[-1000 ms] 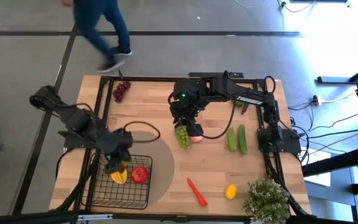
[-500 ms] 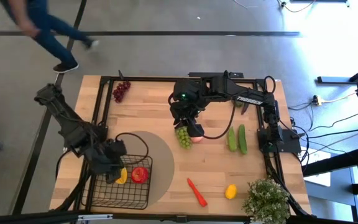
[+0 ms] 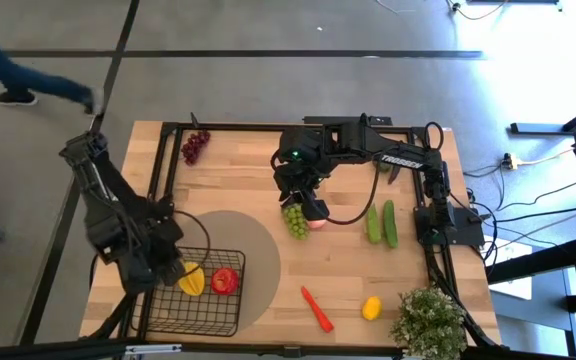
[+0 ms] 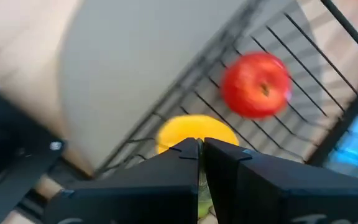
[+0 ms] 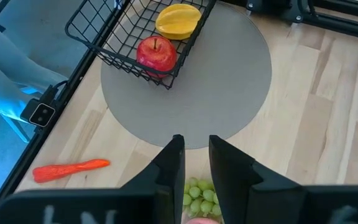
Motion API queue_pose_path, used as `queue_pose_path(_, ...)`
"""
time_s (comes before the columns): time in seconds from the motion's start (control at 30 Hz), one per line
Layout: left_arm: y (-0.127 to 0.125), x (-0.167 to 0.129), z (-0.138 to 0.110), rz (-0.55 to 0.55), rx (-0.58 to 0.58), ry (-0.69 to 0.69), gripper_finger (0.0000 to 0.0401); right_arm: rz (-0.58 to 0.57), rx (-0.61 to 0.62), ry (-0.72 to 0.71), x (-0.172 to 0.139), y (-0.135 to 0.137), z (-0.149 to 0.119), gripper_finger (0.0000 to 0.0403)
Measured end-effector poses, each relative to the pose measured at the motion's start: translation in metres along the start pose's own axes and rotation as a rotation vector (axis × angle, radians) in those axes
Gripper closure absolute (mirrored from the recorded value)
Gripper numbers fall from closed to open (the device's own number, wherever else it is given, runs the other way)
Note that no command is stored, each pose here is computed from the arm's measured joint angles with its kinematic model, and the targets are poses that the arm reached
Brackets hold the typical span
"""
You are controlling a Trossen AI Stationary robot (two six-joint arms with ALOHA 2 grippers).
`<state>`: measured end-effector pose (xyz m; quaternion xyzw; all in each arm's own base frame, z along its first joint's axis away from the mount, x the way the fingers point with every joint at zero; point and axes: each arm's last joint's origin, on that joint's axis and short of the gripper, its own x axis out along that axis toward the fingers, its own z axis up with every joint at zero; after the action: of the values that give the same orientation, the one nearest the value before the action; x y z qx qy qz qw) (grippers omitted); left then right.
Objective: Build produce basket
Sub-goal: Put the red chili pepper into the wire basket
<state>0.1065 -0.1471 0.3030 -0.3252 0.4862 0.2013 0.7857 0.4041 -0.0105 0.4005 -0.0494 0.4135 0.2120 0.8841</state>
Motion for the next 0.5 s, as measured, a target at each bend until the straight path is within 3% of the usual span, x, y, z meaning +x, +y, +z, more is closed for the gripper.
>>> queue_pose_path(0.27, 0.016, -0.007, -0.013, 0.083, -0.093, -0.063, 0.0401, 0.113, -0.022, -0.04, 0.0, 0.003, 0.001, 0.0331)
queue_pose_path(0.5, 0.018, -0.006, -0.029, 0.125, -0.129, -0.093, 0.0401, 0.12, -0.022, -0.043, 0.0, 0.004, 0.001, 0.0331)
